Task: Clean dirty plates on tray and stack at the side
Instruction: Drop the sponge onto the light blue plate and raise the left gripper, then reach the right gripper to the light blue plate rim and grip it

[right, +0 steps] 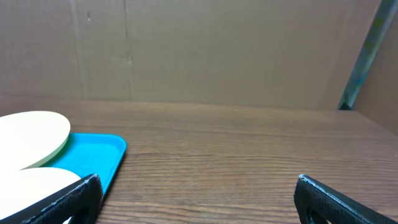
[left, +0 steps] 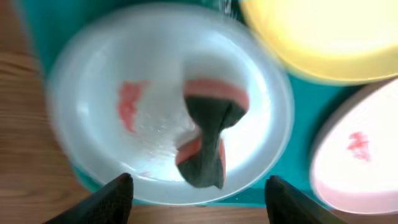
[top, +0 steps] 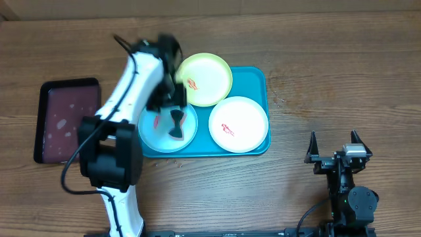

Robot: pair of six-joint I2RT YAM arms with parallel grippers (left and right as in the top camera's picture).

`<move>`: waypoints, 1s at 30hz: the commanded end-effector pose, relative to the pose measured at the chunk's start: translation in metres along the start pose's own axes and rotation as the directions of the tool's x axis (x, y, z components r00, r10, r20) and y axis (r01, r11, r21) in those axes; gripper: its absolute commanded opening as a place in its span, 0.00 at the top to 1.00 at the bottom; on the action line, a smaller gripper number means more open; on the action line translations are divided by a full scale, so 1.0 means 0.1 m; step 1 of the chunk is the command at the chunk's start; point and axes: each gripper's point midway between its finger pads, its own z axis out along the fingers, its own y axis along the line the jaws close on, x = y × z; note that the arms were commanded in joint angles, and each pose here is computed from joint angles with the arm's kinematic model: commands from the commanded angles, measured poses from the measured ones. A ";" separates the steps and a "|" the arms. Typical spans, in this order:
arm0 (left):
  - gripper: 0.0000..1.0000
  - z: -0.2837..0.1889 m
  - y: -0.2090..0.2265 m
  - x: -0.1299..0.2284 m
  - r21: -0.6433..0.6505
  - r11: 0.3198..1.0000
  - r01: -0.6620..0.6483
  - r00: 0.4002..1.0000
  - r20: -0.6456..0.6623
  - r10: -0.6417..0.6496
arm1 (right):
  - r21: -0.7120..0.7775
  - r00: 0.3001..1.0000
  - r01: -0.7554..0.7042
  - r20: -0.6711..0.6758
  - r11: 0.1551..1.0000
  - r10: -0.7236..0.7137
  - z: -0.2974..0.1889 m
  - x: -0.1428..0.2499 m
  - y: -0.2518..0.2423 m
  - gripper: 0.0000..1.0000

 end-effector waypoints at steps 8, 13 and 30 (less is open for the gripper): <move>0.00 -1.39 0.94 -0.36 0.134 0.954 0.270 0.896 0.329 -0.299 | 0.003 1.000 0.000 0.005 1.000 0.000 0.00 0.01 -0.01 0.00; 0.00 -1.23 1.12 -0.21 0.137 0.935 0.328 0.905 0.236 -0.352 | -0.125 0.989 -0.077 0.113 0.989 0.092 -0.03 -0.27 0.19 0.00; 0.00 -0.76 1.12 -0.11 0.103 0.935 0.341 0.926 0.136 -0.352 | -0.496 0.877 -0.141 0.339 0.857 0.340 -0.82 -2.51 0.57 0.00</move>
